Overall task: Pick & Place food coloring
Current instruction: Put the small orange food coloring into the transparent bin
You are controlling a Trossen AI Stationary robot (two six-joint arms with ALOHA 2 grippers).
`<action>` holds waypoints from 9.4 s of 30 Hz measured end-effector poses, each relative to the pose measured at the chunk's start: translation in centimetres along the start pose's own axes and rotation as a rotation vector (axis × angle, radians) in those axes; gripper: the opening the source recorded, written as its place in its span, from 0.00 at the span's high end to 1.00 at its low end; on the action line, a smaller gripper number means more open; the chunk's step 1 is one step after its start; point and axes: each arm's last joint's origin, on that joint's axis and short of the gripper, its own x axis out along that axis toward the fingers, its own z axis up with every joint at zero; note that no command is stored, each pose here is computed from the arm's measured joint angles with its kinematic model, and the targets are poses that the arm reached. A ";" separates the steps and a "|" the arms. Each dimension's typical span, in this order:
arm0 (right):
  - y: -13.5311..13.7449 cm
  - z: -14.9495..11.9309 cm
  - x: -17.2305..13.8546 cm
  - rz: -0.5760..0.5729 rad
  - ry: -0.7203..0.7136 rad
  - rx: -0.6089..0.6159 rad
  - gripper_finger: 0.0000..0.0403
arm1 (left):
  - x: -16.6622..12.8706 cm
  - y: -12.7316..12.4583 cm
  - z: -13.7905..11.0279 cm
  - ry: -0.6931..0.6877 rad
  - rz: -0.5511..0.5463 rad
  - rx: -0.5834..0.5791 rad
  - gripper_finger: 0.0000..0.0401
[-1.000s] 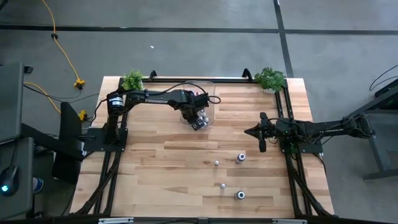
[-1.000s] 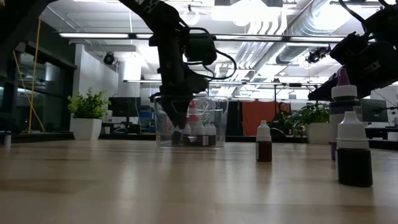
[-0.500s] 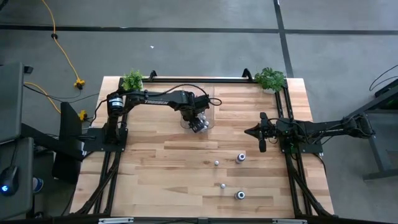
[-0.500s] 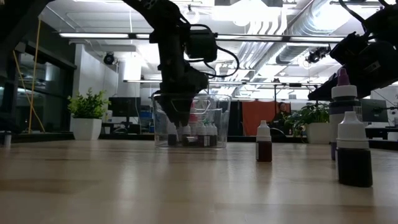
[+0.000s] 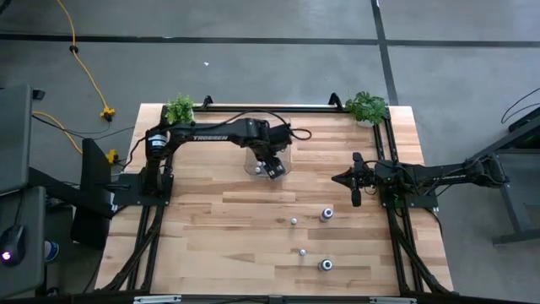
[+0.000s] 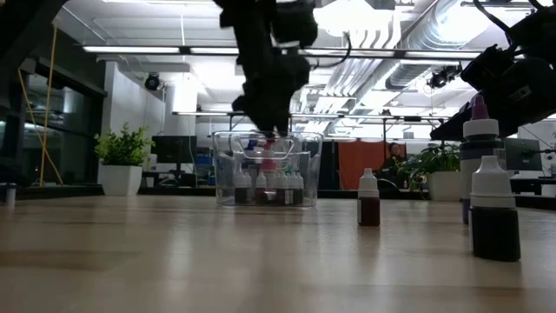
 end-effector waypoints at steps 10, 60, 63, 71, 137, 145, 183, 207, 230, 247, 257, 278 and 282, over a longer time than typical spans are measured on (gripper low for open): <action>0.0 0.0 0.0 0.000 0.000 0.000 1.00 | -4.3 -6.4 -1.1 -0.011 -0.064 0.296 0.53; 0.0 0.0 0.0 0.000 0.000 0.000 1.00 | 0.9 -16.8 -5.5 -0.275 -0.249 0.697 0.53; 0.0 0.0 0.0 0.000 0.000 0.000 1.00 | 2.5 -17.0 -5.6 -0.250 -0.240 0.701 0.53; 0.0 0.0 0.0 0.000 0.000 0.000 1.00 | 5.5 -17.2 -6.3 -0.178 -0.165 0.709 0.53; 0.0 0.0 0.0 0.000 0.000 0.000 1.00 | 7.5 -17.7 -7.3 -0.284 -0.163 0.684 0.53; 0.0 0.0 0.0 0.000 0.000 0.000 1.00 | 8.6 -17.8 -7.5 -0.265 -0.160 0.687 0.53; 0.0 0.0 0.0 0.000 0.000 0.000 1.00 | 8.9 -17.6 -6.9 -0.256 -0.171 0.658 0.53; 0.0 0.0 0.0 0.000 0.000 0.000 1.00 | 8.8 -17.5 -7.0 -0.239 -0.174 0.654 0.91; 0.0 0.0 0.0 0.000 0.000 0.000 1.00 | 5.3 -17.5 -7.7 -0.226 -0.129 0.670 0.92; 0.0 0.0 0.0 0.000 0.000 0.000 1.00 | -3.9 -14.7 -8.7 -0.247 0.035 0.664 0.92; 0.0 0.0 0.0 0.000 0.001 0.000 1.00 | -12.3 -11.7 -8.9 -0.472 0.070 0.556 0.89; 0.0 0.0 0.0 0.000 0.001 0.000 1.00 | -12.5 -4.2 -5.3 -0.558 0.328 -0.124 0.89; 0.0 0.0 0.0 0.000 0.001 0.000 1.00 | -11.5 -3.7 -4.8 -0.525 0.334 -0.168 0.89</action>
